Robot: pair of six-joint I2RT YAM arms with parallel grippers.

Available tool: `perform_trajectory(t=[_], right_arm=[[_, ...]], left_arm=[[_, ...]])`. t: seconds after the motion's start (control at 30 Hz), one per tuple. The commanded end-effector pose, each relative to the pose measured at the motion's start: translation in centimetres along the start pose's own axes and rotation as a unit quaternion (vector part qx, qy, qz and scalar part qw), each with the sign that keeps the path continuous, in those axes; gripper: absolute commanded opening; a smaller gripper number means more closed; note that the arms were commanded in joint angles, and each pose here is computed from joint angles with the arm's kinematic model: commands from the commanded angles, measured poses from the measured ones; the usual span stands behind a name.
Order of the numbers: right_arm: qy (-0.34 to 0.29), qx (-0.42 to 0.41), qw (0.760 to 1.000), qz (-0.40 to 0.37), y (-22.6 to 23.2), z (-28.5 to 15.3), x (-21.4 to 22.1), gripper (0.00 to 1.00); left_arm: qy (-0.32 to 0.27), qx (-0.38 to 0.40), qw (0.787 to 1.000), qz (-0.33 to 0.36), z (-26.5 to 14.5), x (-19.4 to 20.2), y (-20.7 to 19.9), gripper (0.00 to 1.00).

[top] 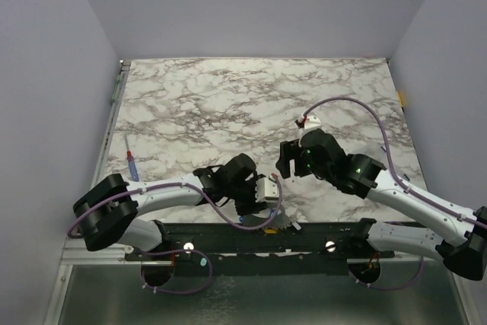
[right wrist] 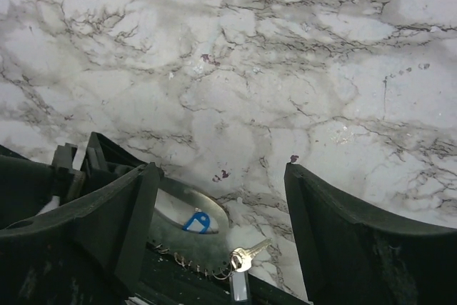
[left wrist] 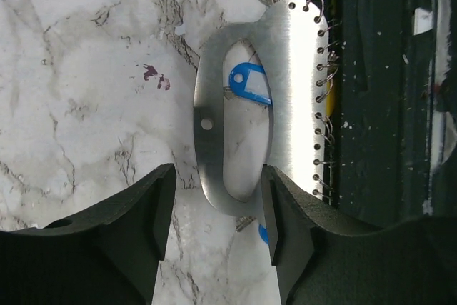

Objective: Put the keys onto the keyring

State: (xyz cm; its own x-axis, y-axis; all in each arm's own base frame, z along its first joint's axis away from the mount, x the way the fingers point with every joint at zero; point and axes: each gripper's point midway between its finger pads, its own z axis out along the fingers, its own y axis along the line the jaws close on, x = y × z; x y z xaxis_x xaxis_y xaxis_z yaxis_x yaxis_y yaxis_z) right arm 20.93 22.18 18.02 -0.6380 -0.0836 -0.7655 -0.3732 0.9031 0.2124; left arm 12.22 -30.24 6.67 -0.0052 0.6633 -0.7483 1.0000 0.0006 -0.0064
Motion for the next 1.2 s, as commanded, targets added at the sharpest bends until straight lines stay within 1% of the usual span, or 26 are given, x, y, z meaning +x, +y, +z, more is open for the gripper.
perform_trajectory(t=[0.0, 0.1, 0.3, 0.4, 0.5, 0.63, 0.77, 0.83, 0.97, 1.07, 1.17], right_arm=[[-0.007, 0.043, 0.999, 0.003, -1.8, -0.5, -1.1, 0.81], [-0.010, 0.048, 0.999, 0.004, -2.3, -0.6, -1.6, 0.81], [-0.016, 0.052, 0.998, -0.003, -3.0, -0.8, -1.8, 0.82], [-0.023, 0.056, 0.998, -0.002, -3.6, -1.0, -2.0, 0.81], [-0.032, 0.060, 0.998, 0.003, -4.2, -1.3, -2.4, 0.82], [-0.040, 0.063, 0.997, 0.005, -4.9, -1.3, -3.1, 0.82], [-0.047, 0.059, 0.997, 0.007, -4.9, -1.1, -3.9, 0.82], [-0.047, 0.058, 0.997, 0.006, -4.9, -0.9, -4.0, 0.82], [-0.049, 0.060, 0.997, 0.007, -5.1, -0.8, -4.2, 0.82], [-0.050, 0.067, 0.996, 0.009, -5.6, -0.7, -4.3, 0.82], [-0.051, 0.073, 0.996, 0.012, -5.9, -0.7, -4.4, 0.82]], left_arm=[[0.017, 0.001, 0.997, 0.078, 2.1, 0.0, 1.3, 0.56], [0.028, -0.001, 0.996, 0.088, 3.3, 0.4, 1.8, 0.52], [0.027, -0.010, 0.996, 0.088, 4.9, 0.5, 2.5, 0.44], [0.044, -0.012, 0.996, 0.083, 5.5, 1.5, 2.4, 0.39], [0.051, -0.050, 0.994, 0.077, 5.9, 1.8, 3.7, 0.36], [0.087, -0.130, 0.985, 0.071, 5.7, 3.0, 6.8, 0.34], [0.109, -0.198, 0.974, 0.021, 5.4, 3.7, 10.8, 0.32], [0.110, -0.213, 0.971, -0.001, 5.2, 3.9, 12.3, 0.31], [0.111, -0.236, 0.965, -0.020, 5.1, 3.9, 14.4, 0.31], [0.115, -0.271, 0.954, -0.059, 4.8, 4.2, 16.7, 0.31], [0.119, -0.291, 0.945, -0.093, 4.4, 4.8, 18.3, 0.31]])
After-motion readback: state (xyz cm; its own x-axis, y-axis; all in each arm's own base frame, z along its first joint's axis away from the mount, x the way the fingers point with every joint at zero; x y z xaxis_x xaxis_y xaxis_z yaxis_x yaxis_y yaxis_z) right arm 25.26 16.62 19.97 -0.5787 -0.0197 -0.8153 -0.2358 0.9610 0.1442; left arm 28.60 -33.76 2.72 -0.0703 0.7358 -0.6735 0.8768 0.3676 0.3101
